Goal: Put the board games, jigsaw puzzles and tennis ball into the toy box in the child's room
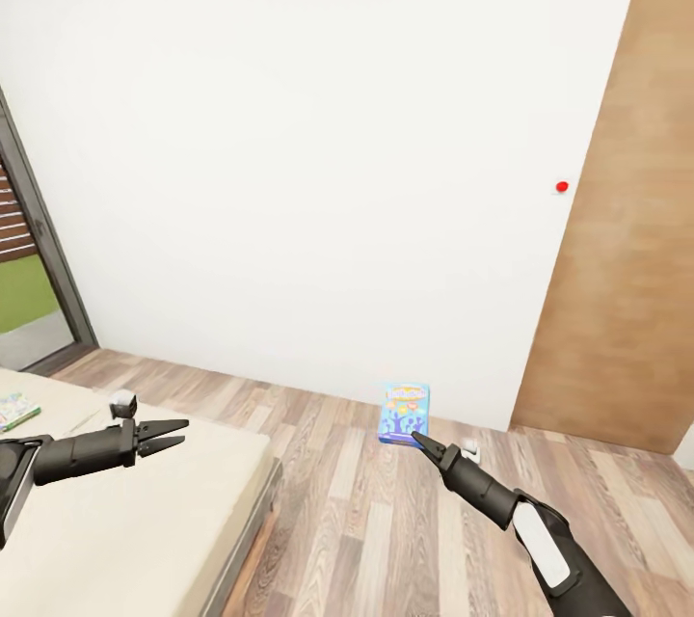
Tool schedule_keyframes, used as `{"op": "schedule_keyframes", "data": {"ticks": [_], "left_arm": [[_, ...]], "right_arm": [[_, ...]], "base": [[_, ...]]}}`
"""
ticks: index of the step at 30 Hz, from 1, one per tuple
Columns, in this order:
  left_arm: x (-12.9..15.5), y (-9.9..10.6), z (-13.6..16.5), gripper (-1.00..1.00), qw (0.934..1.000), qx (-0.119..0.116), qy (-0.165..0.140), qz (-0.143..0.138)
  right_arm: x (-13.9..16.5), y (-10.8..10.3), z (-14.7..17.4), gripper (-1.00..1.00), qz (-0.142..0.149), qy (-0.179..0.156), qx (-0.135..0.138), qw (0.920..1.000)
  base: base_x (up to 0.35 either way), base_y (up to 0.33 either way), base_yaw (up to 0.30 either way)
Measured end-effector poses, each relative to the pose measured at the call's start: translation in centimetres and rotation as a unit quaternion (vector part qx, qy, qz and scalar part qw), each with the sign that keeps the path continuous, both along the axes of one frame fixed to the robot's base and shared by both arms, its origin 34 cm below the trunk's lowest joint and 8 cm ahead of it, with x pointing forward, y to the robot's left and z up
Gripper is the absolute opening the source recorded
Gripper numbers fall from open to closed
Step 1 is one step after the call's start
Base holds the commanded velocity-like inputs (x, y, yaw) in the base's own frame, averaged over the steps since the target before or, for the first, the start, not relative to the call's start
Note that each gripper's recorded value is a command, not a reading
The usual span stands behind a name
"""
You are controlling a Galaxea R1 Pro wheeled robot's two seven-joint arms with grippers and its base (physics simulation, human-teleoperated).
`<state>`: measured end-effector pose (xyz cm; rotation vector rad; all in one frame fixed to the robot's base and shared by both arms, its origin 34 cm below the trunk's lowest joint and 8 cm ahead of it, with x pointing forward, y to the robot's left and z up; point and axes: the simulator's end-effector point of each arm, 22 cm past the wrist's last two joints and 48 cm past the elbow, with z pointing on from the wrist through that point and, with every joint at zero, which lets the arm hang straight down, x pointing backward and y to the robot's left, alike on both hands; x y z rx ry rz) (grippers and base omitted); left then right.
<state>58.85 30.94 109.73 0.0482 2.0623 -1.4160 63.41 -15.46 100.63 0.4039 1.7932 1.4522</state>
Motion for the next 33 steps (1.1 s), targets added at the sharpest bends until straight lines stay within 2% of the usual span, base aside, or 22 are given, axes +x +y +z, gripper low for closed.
{"op": "schedule_keyframes", "data": {"ticks": [12, 23, 33], "left_arm": [[-0.1, 0.0, 0.3, 1.0, 1.0, 0.0, -0.003, 0.0], [-0.1, 0.0, 0.6, 1.0, 1.0, 0.0, -0.006, 0.0], [-0.2, 0.0, 0.8, 1.0, 1.0, 0.0, -0.009, 0.0]], "right_arm": [[0.1, -1.2, -0.6, -1.0, -0.019, 0.012, 0.011, 0.9997], [0.1, -1.4, -0.3, -1.0, -0.021, 0.009, 0.011, 0.9997], [0.1, -1.5, 0.0, -1.0, -0.022, 0.007, 0.012, 0.9997]], "base": [[0.0, 0.0, -0.281], [-0.008, 0.0, -0.281], [-0.209, 0.0, -0.281]]}}
